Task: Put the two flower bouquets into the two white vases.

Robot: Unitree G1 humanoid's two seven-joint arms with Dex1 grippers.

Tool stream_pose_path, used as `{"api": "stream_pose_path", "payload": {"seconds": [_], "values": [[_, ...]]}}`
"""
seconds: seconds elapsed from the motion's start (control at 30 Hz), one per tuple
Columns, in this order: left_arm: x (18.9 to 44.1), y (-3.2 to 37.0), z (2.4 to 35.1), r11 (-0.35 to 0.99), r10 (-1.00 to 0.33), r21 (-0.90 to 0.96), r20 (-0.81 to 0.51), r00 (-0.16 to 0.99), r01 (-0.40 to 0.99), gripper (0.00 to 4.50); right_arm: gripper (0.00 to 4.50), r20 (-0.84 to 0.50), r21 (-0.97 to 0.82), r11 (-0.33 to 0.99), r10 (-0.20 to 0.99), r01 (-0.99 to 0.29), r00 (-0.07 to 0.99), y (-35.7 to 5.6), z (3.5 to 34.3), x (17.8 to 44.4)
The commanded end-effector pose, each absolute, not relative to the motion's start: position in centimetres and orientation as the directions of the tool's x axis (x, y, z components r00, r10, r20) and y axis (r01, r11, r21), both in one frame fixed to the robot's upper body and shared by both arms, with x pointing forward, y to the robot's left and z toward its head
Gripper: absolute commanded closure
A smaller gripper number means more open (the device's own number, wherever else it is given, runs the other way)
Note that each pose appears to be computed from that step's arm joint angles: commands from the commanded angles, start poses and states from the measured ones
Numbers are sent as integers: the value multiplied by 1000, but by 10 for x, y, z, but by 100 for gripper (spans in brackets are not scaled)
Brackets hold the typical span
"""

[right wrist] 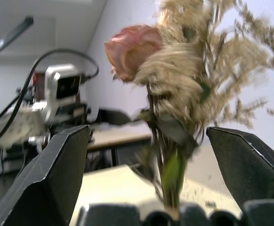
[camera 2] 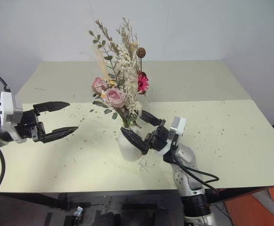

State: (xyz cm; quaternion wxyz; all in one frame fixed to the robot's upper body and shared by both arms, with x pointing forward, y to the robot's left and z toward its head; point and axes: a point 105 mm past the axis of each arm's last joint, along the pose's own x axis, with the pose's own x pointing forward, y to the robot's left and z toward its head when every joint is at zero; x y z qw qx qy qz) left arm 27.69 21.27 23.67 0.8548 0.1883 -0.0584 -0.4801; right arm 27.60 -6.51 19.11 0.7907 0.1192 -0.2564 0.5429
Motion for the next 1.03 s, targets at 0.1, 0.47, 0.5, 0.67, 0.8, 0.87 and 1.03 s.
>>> {"api": "stream_pose_path", "payload": {"seconds": [0.1, 0.47, 0.5, 0.67, 0.8, 0.87, 1.03], "values": [[275, 212, 242, 459, -847, 404, -71, 527, 792, 0, 2, 488, -149, 402, 824, -903, 286, -96, 193, 263], [264, 213, 230, 465, -844, 356, -99, 528, 810, 0, 2, 216, -274, 458, 886, -846, 410, -185, 201, 234], [264, 214, 228, 467, -842, 352, -102, 529, 811, 0, 2, 176, -288, 465, 885, -837, 431, -194, 203, 234], [266, 212, 225, 468, -842, 346, -104, 529, 813, 0, 2, -15, -403, 527, 813, -748, 582, -241, 209, 244], [265, 210, 227, 472, -842, 346, -95, 531, 811, 0, 2, -128, -450, 561, 730, -695, 672, -275, 212, 247], [264, 212, 226, 480, -836, 343, -99, 539, 807, 0, 2, -147, -473, 568, 704, -674, 695, -282, 214, 246], [259, 217, 223, 486, -826, 329, -129, 548, 810, 0, 2, -161, -520, 576, 660, -631, 734, -287, 217, 241]]}}
